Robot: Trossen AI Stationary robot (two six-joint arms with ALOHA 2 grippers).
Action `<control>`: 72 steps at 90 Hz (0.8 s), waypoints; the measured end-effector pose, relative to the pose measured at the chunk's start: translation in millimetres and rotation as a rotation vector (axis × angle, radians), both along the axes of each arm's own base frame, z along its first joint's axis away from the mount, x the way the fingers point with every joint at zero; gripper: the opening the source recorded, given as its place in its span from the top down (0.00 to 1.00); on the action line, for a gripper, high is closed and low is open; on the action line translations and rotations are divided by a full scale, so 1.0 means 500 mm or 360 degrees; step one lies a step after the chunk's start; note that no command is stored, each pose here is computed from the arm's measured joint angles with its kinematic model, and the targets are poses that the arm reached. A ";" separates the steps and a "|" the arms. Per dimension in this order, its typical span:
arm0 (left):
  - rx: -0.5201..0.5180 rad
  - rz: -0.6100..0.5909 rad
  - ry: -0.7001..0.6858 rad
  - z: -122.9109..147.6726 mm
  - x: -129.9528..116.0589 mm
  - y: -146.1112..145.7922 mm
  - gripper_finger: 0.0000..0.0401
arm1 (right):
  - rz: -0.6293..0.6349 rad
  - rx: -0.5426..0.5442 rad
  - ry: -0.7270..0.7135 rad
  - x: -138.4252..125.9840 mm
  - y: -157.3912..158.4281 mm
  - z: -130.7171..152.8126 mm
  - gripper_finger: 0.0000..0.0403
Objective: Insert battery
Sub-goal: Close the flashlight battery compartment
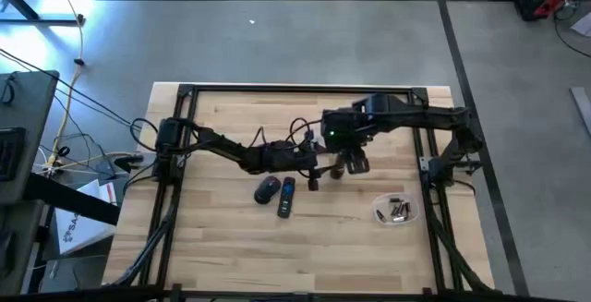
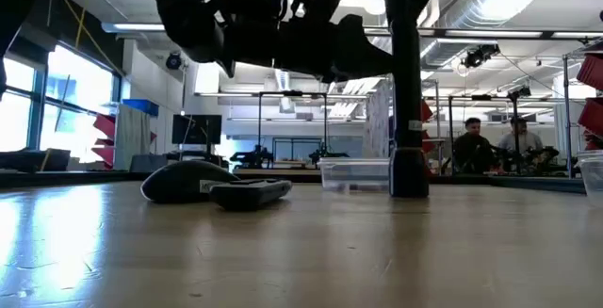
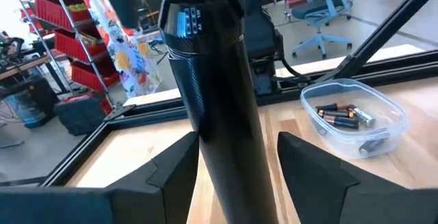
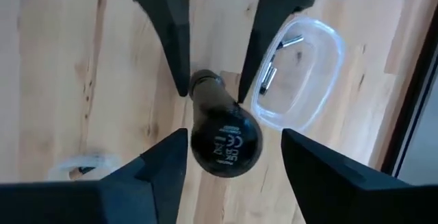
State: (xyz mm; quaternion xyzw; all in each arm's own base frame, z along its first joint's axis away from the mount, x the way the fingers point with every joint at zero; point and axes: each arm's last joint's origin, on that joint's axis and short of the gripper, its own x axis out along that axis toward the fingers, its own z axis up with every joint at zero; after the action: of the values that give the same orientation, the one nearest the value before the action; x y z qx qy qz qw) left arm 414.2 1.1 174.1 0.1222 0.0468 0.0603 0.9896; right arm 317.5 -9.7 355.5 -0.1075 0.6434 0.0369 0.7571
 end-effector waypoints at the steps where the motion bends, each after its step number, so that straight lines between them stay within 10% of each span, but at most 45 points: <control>1: 0.0000 0.0000 0.0000 0.000 0.000 0.000 0.55 | 0.0001 0.0000 0.0002 0.000 0.000 -0.001 0.50; 72: 0.0010 -0.0014 0.0005 0.000 0.000 -0.009 0.55 | 0.0067 -0.0011 -0.0016 0.003 0.000 0.000 0.51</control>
State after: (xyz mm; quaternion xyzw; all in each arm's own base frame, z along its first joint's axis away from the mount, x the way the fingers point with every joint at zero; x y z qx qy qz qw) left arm 414.2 -3.6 174.0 0.1255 0.0476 0.0559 0.9894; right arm 319.0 -9.7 355.2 -0.1239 0.6372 0.0501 0.7590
